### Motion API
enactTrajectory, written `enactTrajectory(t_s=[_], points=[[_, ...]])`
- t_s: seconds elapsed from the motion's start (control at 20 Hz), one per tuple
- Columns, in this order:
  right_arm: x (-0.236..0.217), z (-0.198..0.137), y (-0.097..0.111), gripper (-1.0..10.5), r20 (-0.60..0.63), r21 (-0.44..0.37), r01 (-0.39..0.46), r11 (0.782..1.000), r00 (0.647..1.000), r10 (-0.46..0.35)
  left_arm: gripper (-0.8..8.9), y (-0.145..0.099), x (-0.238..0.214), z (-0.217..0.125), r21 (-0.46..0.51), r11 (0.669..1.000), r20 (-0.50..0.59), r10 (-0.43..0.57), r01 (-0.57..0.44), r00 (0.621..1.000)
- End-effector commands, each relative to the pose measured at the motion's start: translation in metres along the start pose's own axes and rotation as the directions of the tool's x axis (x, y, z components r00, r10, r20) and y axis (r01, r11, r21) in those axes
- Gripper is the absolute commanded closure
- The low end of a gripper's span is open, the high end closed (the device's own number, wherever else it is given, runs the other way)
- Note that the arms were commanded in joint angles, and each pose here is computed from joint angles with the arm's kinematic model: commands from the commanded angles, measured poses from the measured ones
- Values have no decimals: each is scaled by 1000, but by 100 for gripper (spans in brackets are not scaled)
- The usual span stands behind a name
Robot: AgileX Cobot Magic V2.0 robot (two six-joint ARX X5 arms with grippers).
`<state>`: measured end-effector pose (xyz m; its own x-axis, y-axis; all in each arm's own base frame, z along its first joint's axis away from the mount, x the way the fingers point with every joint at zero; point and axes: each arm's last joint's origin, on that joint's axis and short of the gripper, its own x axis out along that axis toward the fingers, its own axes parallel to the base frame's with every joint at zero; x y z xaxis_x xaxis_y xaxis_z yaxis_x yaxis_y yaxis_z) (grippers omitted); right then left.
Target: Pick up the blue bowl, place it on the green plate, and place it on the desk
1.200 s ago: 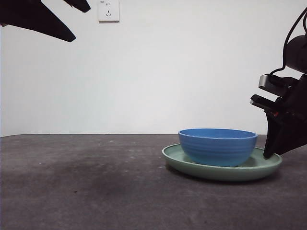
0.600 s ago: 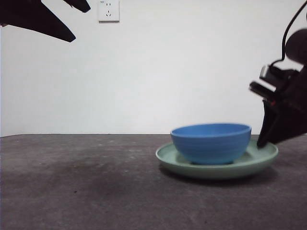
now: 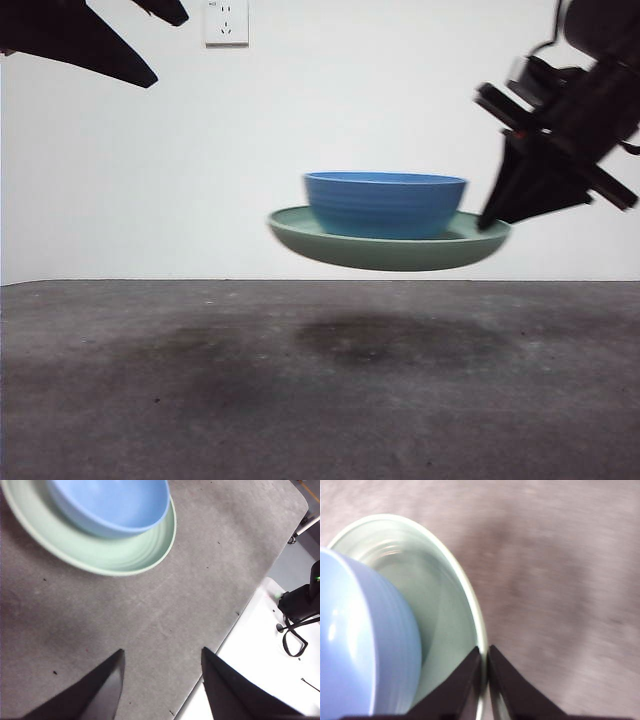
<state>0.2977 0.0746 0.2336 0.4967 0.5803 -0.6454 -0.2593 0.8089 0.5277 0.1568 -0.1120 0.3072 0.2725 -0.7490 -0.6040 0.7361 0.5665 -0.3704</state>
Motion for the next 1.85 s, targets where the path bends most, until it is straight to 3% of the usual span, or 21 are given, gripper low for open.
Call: enactTrajectory(t_s=[0.05,0.4,0.75,1.05,1.2,1.25,1.55,1.85], points=[[6,6,20,939,28,-14,-22,1000,999,23,564,-2,-1,3,13,1000,8,-5,5,1000],[52,-1,40,939,-12,-1,-41,999,999,41,564,-2,-1,3,13,1000,7,-5,5,1000],[106,-16,26,939,-87,51,-7,999,996,11,564,-1,-1,2,10,1000,2,-5,5,1000],[114,-20,22,939,-101,53,18,998,995,-12,564,-1,-1,2,9,1000,1,-5,5,1000],[114,-21,24,802,-104,49,15,999,994,-9,564,-1,-1,2,9,1000,1,-5,5,1000],[114,-21,24,759,-103,49,14,999,995,-9,564,-1,-1,2,9,1000,1,-5,5,1000],[93,-15,33,749,-80,16,50,999,996,-49,564,-1,-1,2,9,1000,1,-5,5,1000],[10,-11,66,745,-37,-181,55,982,997,-63,564,-1,-1,2,9,1000,1,-5,5,1000]])
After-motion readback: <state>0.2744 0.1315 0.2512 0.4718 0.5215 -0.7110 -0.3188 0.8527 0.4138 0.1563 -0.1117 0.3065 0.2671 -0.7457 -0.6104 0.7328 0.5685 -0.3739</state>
